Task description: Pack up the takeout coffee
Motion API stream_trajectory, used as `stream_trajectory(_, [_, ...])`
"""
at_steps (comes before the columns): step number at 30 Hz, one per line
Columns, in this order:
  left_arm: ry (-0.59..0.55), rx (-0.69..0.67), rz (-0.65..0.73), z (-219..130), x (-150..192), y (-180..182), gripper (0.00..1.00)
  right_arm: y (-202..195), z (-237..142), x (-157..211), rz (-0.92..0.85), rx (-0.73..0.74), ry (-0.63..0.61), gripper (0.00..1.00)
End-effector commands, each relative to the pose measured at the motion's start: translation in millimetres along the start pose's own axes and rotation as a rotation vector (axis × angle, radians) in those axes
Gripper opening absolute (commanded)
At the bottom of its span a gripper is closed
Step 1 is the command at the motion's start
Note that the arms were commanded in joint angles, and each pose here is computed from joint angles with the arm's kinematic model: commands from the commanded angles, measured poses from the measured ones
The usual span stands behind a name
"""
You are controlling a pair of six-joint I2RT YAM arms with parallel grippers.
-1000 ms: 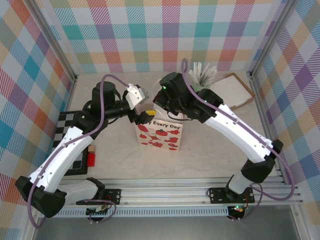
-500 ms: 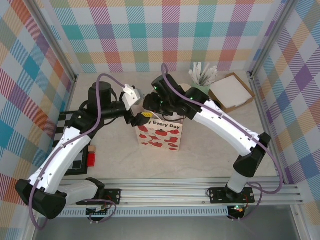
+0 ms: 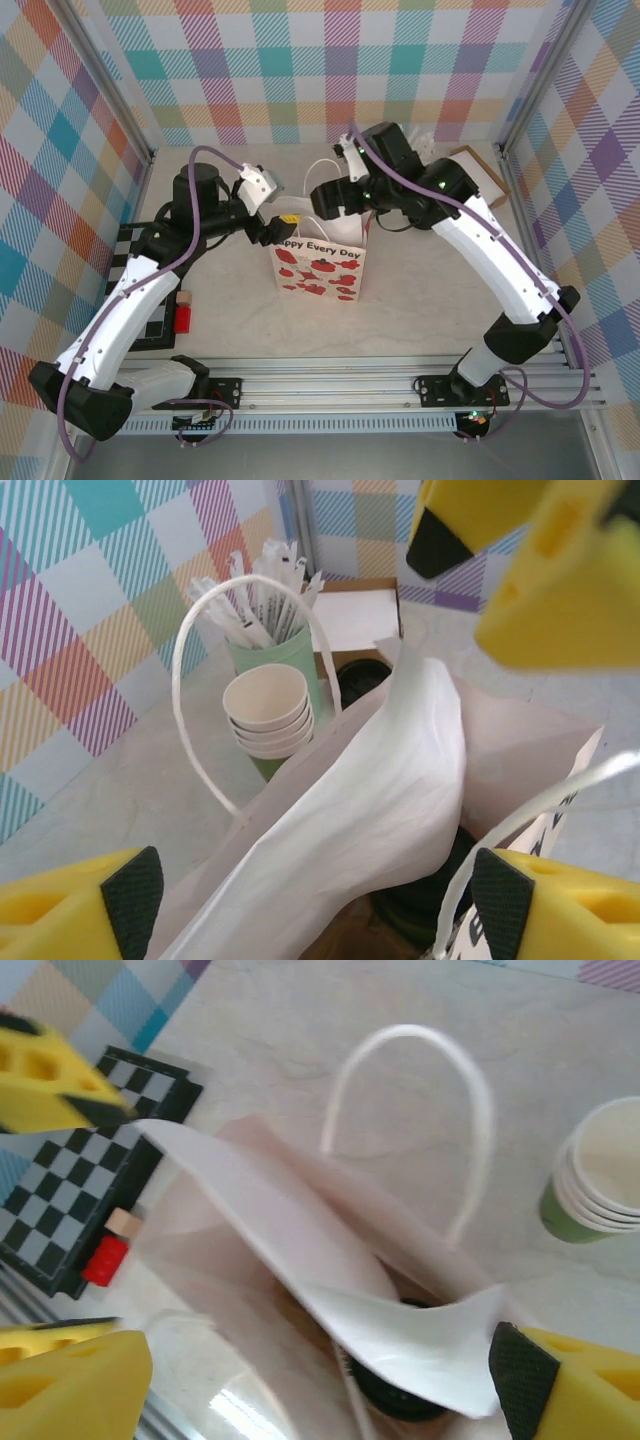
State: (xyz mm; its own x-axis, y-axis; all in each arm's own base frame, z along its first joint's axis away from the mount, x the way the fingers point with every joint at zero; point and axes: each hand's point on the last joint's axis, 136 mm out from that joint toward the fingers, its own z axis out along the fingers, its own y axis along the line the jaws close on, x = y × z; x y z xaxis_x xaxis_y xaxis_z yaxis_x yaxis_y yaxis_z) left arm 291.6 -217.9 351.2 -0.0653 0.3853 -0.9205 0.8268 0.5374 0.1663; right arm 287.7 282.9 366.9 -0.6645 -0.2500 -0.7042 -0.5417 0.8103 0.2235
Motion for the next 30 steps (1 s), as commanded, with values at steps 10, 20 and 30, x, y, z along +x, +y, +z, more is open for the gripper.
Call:
stream_trajectory(10, [0.057,0.044,-0.021,0.1,16.6,3.3,0.73,1.5,35.3,34.4,-0.333,-0.224,0.135,0.77])
stream_trajectory(20, [0.025,-0.020,-0.086,-1.6,16.7,13.6,0.86,33.5,-1.6,-5.1,-0.283,-0.347,0.047,0.00])
stream_trajectory(30, [-0.090,-0.229,-0.353,-30.6,8.4,45.6,1.00,43.6,11.8,13.8,-0.003,-0.440,0.104,0.00])
